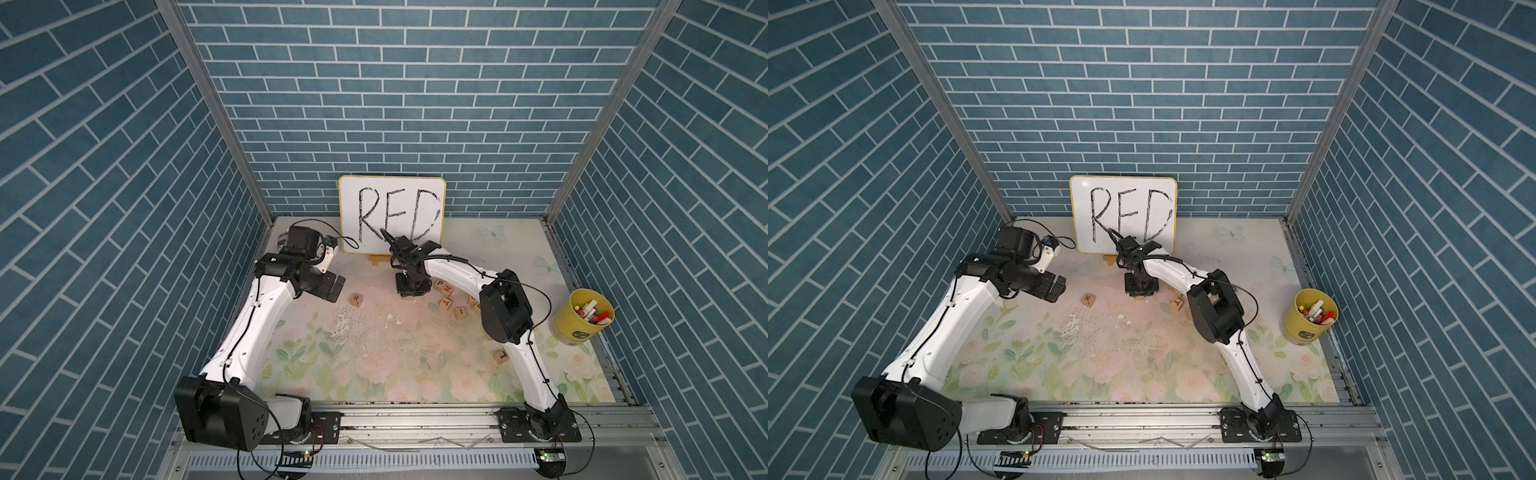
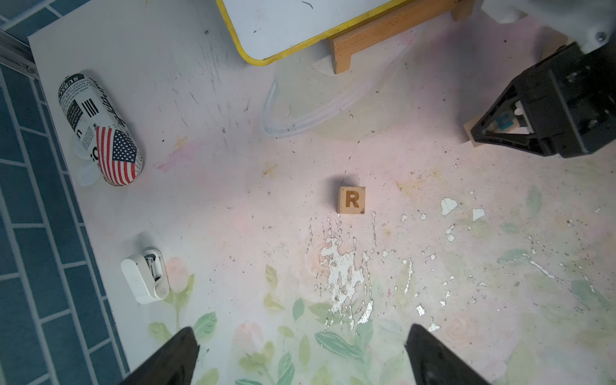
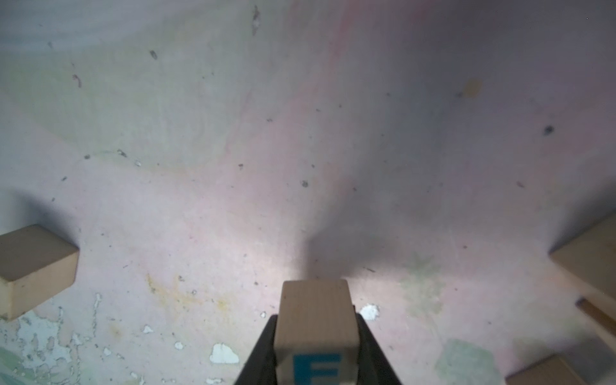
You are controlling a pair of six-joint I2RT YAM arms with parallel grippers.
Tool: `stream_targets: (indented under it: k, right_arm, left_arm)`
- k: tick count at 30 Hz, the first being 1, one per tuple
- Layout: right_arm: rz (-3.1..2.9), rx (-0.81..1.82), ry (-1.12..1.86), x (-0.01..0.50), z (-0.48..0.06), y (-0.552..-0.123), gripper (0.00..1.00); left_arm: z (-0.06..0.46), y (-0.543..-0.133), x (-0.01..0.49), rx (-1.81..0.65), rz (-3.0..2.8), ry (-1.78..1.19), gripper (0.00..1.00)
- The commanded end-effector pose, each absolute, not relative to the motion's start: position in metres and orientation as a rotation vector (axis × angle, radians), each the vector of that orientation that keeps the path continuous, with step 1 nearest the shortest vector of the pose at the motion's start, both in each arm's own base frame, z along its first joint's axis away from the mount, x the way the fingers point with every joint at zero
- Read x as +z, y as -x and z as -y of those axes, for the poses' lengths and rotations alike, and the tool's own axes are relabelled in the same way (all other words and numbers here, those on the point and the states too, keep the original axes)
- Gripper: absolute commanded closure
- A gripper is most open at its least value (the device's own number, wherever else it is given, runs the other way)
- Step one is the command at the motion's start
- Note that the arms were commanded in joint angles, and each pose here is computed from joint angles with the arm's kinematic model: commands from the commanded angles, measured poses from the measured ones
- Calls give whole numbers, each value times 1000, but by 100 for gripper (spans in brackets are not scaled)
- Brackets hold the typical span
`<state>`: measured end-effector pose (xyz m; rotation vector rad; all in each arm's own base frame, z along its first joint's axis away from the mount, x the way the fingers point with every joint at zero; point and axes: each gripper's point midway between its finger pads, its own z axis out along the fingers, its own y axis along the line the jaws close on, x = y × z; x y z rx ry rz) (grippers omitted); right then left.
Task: Assemble the uppercase word "red" with letter blocks
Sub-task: Place the letter block at the center of the board.
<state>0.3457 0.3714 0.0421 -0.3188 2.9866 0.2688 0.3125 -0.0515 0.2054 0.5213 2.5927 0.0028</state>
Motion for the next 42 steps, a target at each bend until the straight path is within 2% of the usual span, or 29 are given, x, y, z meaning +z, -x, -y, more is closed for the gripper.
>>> stream_targets:
  k: [1, 9, 27, 42]
  right_arm:
    - [-3041, 218, 391, 36, -374, -332, 80]
    - [-3044, 240, 445, 28, -396, -324, 77]
    - [-2995, 237, 535, 39, -409, -326, 55]
    - [-2853, 272, 505, 126, -386, -315, 54]
  left_arm:
    - [44, -306, 199, 29, -2624, -497, 1]
    - [38, -307, 189, 57, -2641, -477, 1]
    - [28, -306, 162, 166, -2646, -587, 2]
    - [38, -314, 121, 140, -2677, -850, 7]
